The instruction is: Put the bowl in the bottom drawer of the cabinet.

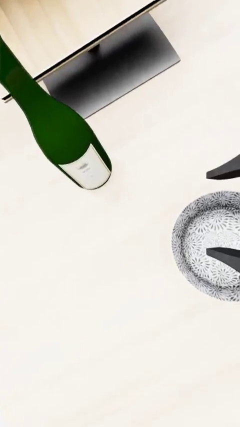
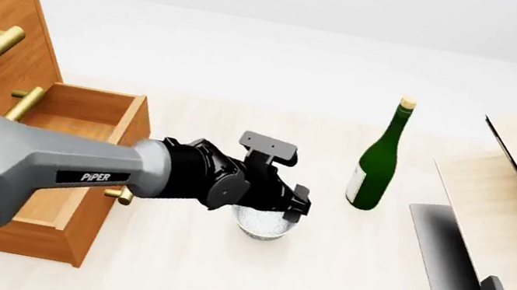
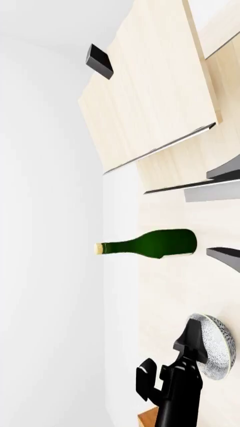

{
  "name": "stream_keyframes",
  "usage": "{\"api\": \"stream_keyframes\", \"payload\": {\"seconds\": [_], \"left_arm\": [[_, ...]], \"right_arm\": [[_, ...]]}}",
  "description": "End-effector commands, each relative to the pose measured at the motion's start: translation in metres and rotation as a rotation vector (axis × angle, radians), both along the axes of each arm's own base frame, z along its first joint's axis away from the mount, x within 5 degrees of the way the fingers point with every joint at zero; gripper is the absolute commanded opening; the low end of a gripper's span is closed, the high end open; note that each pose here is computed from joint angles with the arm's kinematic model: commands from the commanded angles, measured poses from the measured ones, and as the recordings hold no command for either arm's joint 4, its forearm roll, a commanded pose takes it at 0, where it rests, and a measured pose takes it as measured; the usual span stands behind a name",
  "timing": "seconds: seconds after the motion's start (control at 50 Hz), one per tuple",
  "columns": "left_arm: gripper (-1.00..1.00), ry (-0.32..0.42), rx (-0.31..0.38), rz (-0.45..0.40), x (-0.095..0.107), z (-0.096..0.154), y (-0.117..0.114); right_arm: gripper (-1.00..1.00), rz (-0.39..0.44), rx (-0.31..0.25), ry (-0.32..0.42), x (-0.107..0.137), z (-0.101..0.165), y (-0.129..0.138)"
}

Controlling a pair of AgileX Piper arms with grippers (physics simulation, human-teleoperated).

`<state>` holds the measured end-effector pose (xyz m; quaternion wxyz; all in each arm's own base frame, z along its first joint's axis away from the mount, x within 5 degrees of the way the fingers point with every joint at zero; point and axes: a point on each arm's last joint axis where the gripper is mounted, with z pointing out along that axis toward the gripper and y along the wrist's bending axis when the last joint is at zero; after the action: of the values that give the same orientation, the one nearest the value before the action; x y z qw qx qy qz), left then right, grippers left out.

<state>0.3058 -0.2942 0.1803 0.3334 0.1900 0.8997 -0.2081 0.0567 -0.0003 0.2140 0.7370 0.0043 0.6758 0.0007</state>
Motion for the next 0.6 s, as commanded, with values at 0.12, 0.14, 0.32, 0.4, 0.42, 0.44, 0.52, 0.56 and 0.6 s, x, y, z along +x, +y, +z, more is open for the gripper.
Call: {"api": "stream_keyframes", "payload": {"seconds": [0.12,0.14,0.32,0.4,0.42,0.44,0.52,0.56,0.6], "left_arm": [[1.0,0.022,0.011,0.005,0.0,-0.016,-0.002],[1.0,0.024,0.012,0.006,0.001,-0.017,-0.002],[1.0,0.046,0.009,0.004,-0.005,-0.025,-0.008],[1.0,0.05,0.008,-0.001,-0.007,-0.026,-0.011],[1.0,0.05,0.008,-0.001,-0.007,-0.026,-0.011],[1.0,0.053,0.01,-0.003,-0.007,-0.027,-0.012],[1.0,0.057,0.01,-0.006,-0.009,-0.028,-0.014],[1.0,0.063,0.011,-0.01,-0.012,-0.03,-0.016],[1.0,0.067,0.011,-0.012,-0.014,-0.032,-0.018]], "right_arm": [[1.0,0.0,0.0,0.0,0.0,0.0,0.0],[1.0,0.0,0.0,0.0,0.0,0.0,0.0],[1.0,0.0,0.0,0.0,0.0,0.0,0.0],[1.0,0.0,0.0,0.0,0.0,0.0,0.0],[1.0,0.0,0.0,0.0,0.0,0.0,0.0],[1.0,0.0,0.0,0.0,0.0,0.0,0.0],[1.0,0.0,0.0,0.0,0.0,0.0,0.0],[1.0,0.0,0.0,0.0,0.0,0.0,0.0],[1.0,0.0,0.0,0.0,0.0,0.0,0.0]]}}
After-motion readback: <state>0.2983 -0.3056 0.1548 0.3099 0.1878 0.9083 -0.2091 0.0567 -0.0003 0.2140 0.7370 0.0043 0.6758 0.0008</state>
